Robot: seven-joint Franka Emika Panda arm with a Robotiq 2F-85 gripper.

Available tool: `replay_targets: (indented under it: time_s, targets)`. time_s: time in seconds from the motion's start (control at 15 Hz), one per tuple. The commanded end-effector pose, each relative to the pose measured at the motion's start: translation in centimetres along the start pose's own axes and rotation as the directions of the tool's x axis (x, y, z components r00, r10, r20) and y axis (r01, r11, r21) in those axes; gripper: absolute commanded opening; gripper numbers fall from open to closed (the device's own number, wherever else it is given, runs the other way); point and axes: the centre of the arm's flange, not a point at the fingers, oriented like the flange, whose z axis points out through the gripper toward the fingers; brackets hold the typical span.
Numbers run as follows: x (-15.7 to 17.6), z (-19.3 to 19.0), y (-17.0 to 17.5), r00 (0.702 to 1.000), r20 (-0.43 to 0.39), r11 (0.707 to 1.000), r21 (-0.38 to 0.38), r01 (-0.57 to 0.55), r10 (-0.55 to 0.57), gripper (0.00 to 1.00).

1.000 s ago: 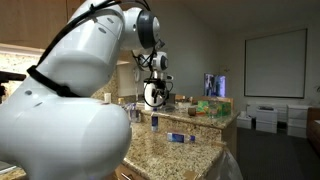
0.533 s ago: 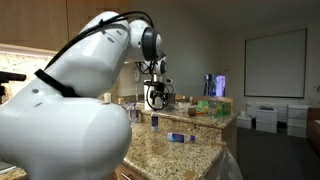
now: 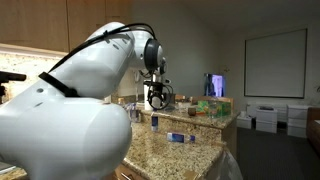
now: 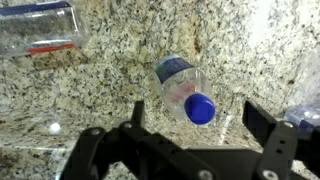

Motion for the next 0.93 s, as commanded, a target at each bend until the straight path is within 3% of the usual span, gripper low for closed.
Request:
replay_targets:
  time_s: [0.0,0.4,0.47,0.67,0.73,0.8,0.87]
  targets:
    - [1.2,-0.5,-0.3,0.998,0.040,0.999,0.020,0.045,-0.046,1.00]
    - [1.3,-0.6,-0.2,0.994,0.064,0.996,-0.008,0.088,-0.087,1.00]
    - [-0.5,2.8,-1.7,0.995,0.044,0.996,0.000,0.085,-0.085,1.00]
    - [-1.2,4.3,-2.8,0.996,0.024,0.996,-0.006,0.090,-0.090,1.00]
    - [-1.7,3.9,-2.9,0.996,-0.041,0.997,-0.011,0.079,-0.080,1.00]
    - [0.1,4.0,-3.2,0.996,0.015,0.996,0.006,0.089,-0.089,1.00]
    - [0.1,4.3,-3.7,0.996,-0.010,0.996,0.007,0.094,-0.094,1.00]
